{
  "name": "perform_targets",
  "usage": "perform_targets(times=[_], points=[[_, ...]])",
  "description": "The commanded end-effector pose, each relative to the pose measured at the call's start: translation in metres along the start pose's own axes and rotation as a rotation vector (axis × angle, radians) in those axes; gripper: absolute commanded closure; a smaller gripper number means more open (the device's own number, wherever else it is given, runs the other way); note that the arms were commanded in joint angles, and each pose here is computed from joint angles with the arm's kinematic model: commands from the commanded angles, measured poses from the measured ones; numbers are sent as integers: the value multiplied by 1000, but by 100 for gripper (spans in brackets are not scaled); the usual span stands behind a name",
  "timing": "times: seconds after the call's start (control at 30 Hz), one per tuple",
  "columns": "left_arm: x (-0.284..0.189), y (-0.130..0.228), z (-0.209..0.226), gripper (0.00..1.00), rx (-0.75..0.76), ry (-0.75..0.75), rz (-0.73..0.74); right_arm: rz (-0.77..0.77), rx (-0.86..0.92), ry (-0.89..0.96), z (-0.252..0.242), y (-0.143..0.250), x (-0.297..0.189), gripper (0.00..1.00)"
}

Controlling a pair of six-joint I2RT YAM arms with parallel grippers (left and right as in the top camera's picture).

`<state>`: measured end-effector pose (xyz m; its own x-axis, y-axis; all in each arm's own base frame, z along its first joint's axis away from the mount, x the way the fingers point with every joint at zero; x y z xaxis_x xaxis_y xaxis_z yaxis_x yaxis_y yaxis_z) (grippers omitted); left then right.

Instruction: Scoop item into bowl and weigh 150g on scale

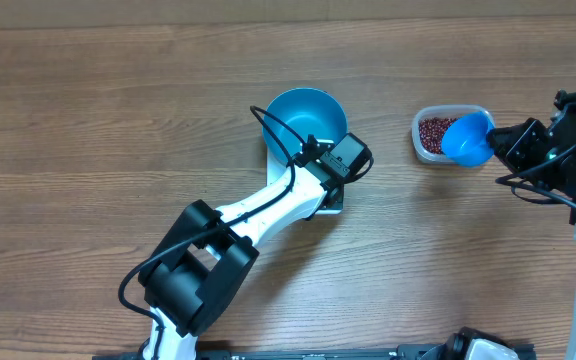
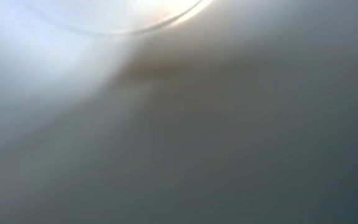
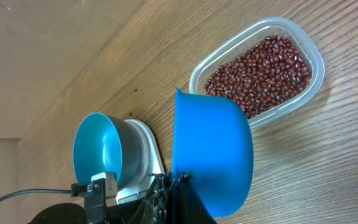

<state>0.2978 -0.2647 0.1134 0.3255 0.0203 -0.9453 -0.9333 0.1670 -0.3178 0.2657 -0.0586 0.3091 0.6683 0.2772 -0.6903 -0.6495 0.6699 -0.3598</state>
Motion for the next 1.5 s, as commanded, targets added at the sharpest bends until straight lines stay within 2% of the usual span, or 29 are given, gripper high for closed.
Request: perform_targets(times=[0.0,0.2,0.27,0.4,0.53,0.67,0.8,0.87,0.97,1.03,1.13,1.23,1.27,1.33,1.4,1.47], points=[[14,12,2,96,-12,0,75,-36,-25,-9,6,-4,-9,96],[5,3,-3,96,17,47,49,-39,-26,-10,6,-4,-9,96],[-19,-9,-12,96,103,151,48,-45,-30,-13,7,-5,-9,96],[-71,-29,-18,96,212,211,-42,-58,-38,-20,8,-7,-9,96],[-115,-41,-13,96,233,252,-132,-58,-38,-20,8,-7,-9,96],[-155,-39,2,96,266,275,-198,-57,-38,-20,8,-7,-9,96],[-192,-23,25,96,463,250,-228,-53,-36,-18,8,-7,-9,96],[-202,-17,41,96,473,235,-226,-51,-34,-17,7,-6,-9,96],[-205,-5,76,95,435,243,-245,-47,-32,-15,7,-6,-9,96],[-202,10,107,95,385,315,-297,-44,-30,-13,7,-5,-9,96],[-196,30,130,96,341,354,-377,-45,-30,-13,7,-5,-9,96],[-183,51,138,91,351,354,-448,-46,-31,-14,7,-5,-9,96],[-177,55,138,84,367,354,-461,-46,-31,-13,7,-6,-9,96],[-158,63,134,78,434,375,-452,-46,-31,-13,7,-6,-9,96],[-138,73,127,79,517,445,-420,-46,-31,-13,7,-5,-9,96],[-118,79,123,81,529,470,-377,-50,-30,-3,6,-6,-9,96]])
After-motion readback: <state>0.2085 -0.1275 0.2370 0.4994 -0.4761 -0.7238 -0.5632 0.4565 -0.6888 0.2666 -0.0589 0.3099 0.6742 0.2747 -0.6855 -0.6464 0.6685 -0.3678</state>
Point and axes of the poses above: each gripper's point midway between its finger pads, its own x axis out along the fingers, its own z axis along the line the jaws close on, y = z × x, the point moved 10 cm from there along -x, back along the fingers, and after that the axes turned 6 degrees about x, right-handed, at the moved point
